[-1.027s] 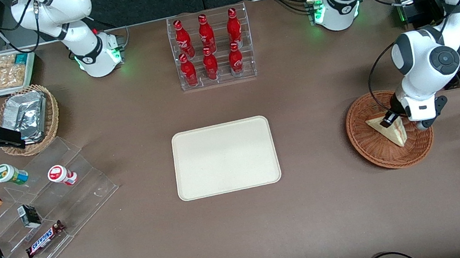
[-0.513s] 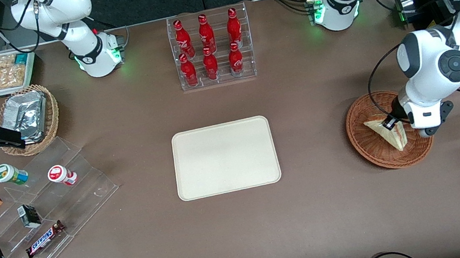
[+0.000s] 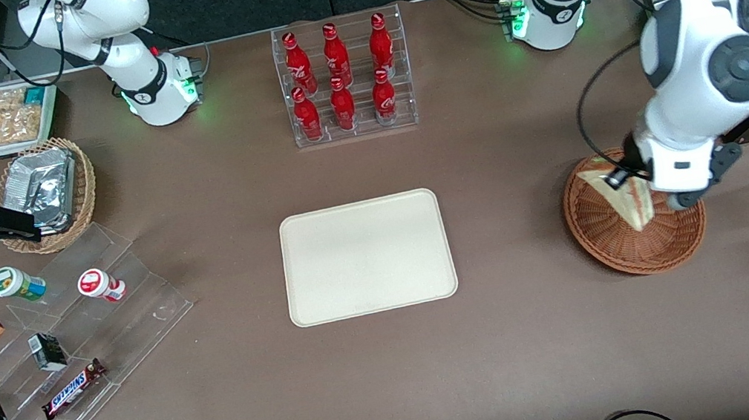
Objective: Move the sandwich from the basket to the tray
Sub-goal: 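Lift the sandwich and carry it with the left gripper toward the tray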
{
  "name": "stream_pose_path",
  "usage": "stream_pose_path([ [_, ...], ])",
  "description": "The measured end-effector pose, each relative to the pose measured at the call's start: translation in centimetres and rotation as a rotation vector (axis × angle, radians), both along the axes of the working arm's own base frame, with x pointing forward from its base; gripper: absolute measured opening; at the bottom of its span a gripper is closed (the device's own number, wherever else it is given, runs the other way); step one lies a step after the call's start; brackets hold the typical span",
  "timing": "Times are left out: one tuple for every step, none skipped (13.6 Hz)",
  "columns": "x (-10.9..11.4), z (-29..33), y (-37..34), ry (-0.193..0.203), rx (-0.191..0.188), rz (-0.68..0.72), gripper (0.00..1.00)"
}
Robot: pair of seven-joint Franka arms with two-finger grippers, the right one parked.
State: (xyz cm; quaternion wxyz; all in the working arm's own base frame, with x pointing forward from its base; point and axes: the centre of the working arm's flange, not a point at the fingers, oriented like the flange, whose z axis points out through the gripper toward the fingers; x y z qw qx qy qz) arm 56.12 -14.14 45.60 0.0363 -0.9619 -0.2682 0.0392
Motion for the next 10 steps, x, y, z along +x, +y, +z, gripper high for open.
stream_pose_path([
  [-0.6,0.9,-2.6,-0.005,-0.003,-0.02,0.15],
  [-1.3,1.6,-5.3,-0.006,-0.006,-0.043,0.15],
  [-2.2,2.2,-7.9,-0.009,-0.011,-0.078,0.15],
  [-3.2,2.6,-10.4,-0.014,-0.019,-0.119,0.15],
  [-4.2,2.8,-12.7,-0.015,-0.026,-0.162,0.15],
  [-5.2,2.8,-14.8,-0.012,-0.034,-0.201,0.15],
  [-6.1,2.8,-16.7,-0.009,-0.043,-0.236,0.15],
  [-6.7,2.7,-18.3,-0.008,-0.051,-0.27,0.15],
  [-7.3,2.7,-19.8,-0.007,-0.056,-0.303,0.16],
  [-7.8,2.5,-21.1,-0.01,-0.053,-0.338,0.16],
])
